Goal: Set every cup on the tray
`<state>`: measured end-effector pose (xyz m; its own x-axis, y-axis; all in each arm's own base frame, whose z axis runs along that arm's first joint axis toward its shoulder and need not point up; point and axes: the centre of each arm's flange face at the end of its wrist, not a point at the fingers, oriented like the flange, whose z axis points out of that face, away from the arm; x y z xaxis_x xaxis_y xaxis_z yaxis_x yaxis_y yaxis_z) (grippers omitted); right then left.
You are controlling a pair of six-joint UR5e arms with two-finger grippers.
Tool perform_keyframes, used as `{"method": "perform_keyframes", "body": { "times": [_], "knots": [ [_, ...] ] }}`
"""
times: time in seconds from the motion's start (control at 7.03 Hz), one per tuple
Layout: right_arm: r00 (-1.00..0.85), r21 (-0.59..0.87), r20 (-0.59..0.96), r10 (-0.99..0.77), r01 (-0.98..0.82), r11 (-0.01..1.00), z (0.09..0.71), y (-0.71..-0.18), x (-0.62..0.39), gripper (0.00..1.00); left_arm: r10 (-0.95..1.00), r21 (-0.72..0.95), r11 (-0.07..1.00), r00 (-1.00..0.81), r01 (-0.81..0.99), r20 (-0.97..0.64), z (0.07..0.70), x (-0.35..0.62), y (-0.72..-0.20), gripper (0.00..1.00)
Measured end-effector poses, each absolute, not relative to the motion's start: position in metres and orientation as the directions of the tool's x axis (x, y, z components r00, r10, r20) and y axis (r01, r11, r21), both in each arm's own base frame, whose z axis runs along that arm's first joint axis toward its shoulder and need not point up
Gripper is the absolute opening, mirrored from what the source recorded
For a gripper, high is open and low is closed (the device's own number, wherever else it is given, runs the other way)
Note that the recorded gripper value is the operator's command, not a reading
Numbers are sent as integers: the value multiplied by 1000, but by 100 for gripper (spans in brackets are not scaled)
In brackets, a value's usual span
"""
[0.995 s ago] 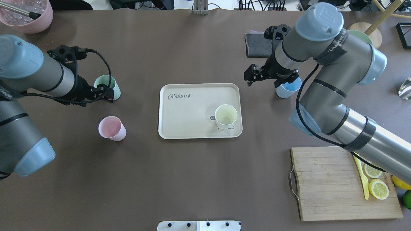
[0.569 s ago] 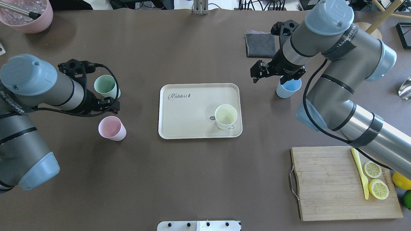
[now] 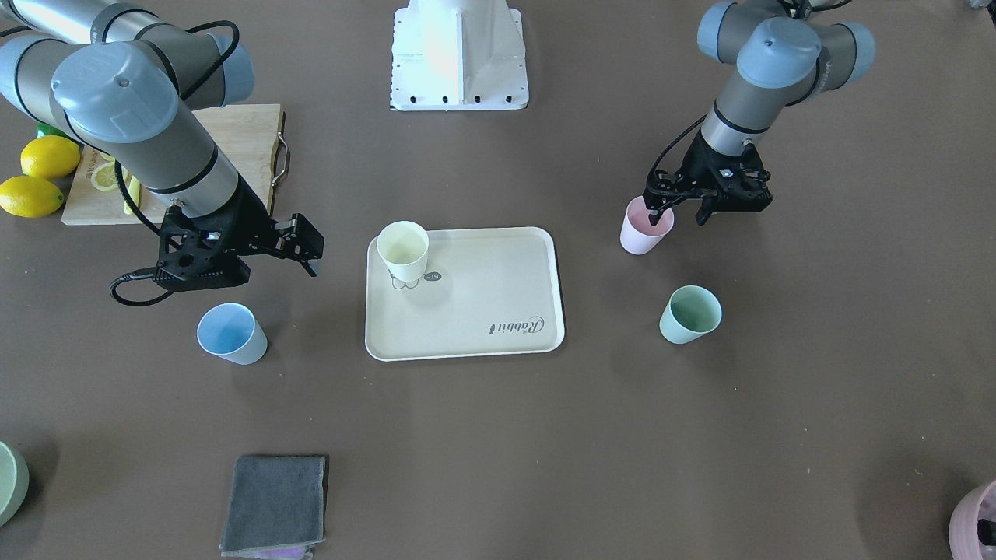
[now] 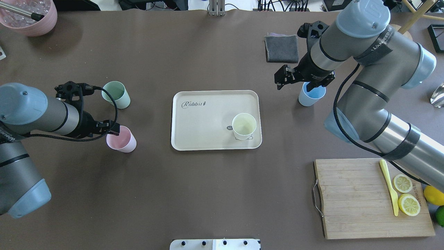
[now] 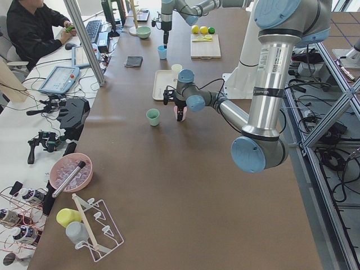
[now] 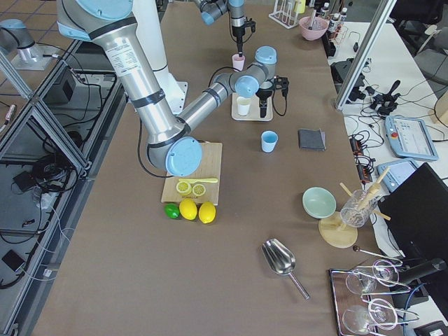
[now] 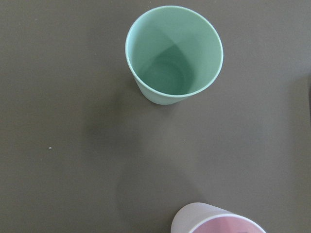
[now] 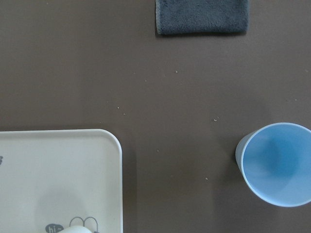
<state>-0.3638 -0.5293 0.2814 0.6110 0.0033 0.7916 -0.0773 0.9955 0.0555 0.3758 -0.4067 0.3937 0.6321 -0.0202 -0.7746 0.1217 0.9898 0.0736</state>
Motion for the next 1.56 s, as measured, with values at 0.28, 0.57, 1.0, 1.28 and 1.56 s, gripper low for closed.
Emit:
{"method": "perform_keyframes", "body": {
  "times": [0.28,0.57,1.0,1.28,1.56],
  "knots": [
    [612,54,791,7,-82,995,283,-529,-360,100,-2,77,992,629,99,-777,393,385,-398,0],
    [607,59,795,7,-89,994,281,-529,-352,100,17,94,991,614,93,-789,383,383,-395,0],
    [600,60,800,5,-89,994,280,-525,-347,100,15,113,986,606,124,-796,374,360,-419,0],
    [605,56,797,8,-87,995,285,-524,-345,100,-29,91,983,622,159,-783,318,361,-472,0],
    [607,55,795,9,-87,995,287,-523,-345,100,-48,65,987,653,149,-756,247,388,-495,0]
  ]
}}
